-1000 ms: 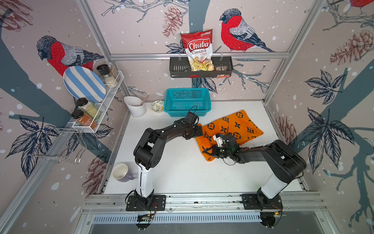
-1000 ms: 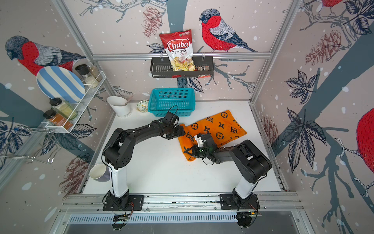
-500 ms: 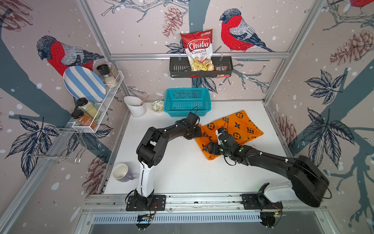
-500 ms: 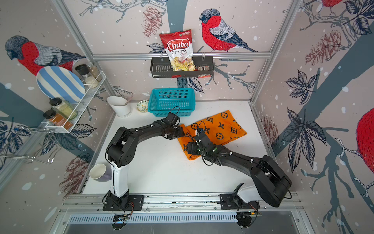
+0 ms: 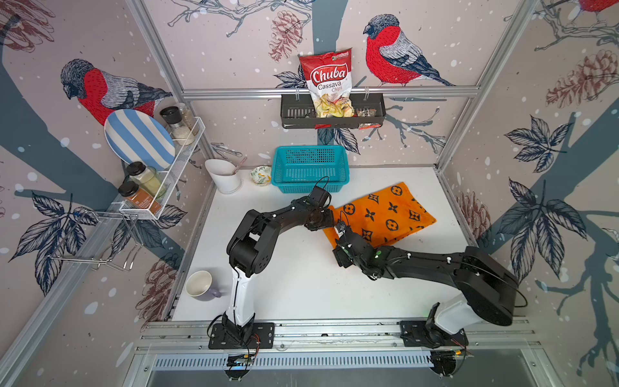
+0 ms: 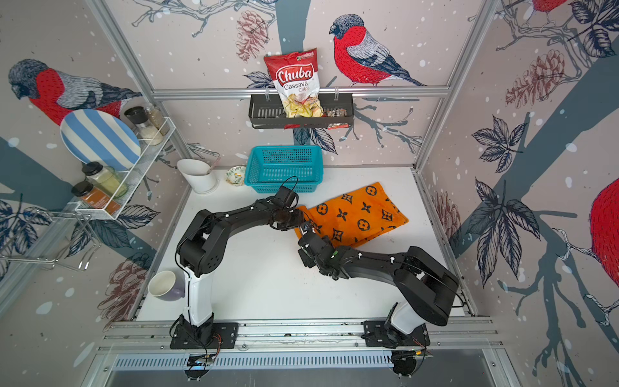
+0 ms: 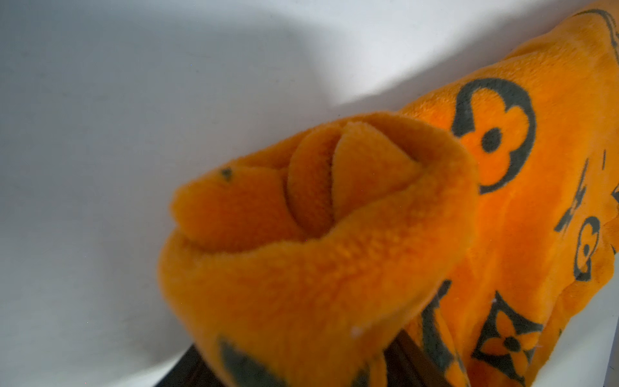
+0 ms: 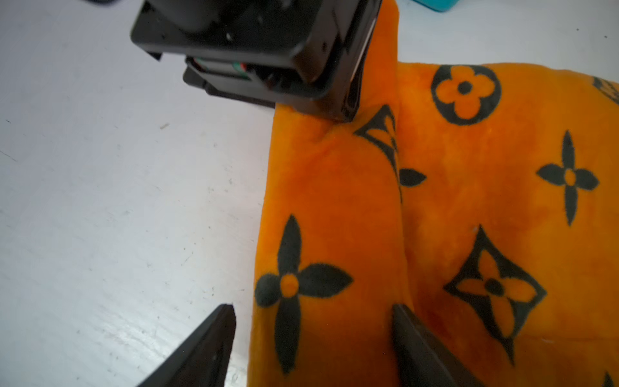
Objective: Roll up the pillowcase
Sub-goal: Roll the pillowcase at the center of the board.
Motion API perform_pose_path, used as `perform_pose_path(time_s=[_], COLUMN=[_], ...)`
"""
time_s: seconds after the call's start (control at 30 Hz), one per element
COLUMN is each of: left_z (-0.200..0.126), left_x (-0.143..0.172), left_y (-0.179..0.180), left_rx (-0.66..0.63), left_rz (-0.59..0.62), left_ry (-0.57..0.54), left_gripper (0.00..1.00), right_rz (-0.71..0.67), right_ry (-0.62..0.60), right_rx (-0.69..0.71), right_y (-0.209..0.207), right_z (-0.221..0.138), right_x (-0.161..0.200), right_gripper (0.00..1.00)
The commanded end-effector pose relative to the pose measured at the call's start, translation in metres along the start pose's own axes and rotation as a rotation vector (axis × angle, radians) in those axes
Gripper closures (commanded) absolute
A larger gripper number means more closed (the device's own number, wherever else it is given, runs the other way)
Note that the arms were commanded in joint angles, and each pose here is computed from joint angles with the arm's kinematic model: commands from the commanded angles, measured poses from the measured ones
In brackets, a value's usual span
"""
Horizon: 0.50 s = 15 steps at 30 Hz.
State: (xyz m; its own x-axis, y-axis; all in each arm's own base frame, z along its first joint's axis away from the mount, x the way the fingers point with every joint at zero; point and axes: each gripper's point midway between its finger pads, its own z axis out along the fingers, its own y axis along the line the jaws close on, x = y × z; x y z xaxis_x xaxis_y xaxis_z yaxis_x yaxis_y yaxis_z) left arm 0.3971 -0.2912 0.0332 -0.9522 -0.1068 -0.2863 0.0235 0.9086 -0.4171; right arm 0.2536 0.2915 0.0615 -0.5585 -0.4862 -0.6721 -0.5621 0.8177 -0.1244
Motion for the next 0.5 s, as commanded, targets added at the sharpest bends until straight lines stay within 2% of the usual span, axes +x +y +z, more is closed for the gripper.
perform_pose_path(time_s=[0.0, 0.13, 0.2, 0.37, 0.47], left_z=[0.004, 0.005, 0.004, -0.007, -0.024], left_x=[0.012, 0.013, 0.013, 0.005, -0.006], left_y=[0.017, 0.018, 0.018, 0.016, 0.015], left_rx=[-0.073, -0.075, -0.076, -0.082, -0.096], left_rz=[0.002, 0.002, 0.003, 0.016, 0.031], left_ry=[0.041, 0.045, 0.045, 0.022, -0.013], left_gripper=[0.37, 0.37, 0.36, 0.36, 0.33], right_rz=[-0.055, -0.079, -0.08, -0.041, 0.002], right_ry=[0.007, 0.073, 0.093, 0.098, 0.073], right_rx=[0.012, 0.031, 0.026, 0.019, -0.057], right_y=[0.003, 0.007, 0.01, 0.013, 0.025], right_z=[0.01, 0.026, 0.03, 0.032, 0.023], right_x=[0.006, 0.032, 0.041, 0.042, 0.029], right_gripper=[0.22, 0.22, 0.27, 0.72, 0.88])
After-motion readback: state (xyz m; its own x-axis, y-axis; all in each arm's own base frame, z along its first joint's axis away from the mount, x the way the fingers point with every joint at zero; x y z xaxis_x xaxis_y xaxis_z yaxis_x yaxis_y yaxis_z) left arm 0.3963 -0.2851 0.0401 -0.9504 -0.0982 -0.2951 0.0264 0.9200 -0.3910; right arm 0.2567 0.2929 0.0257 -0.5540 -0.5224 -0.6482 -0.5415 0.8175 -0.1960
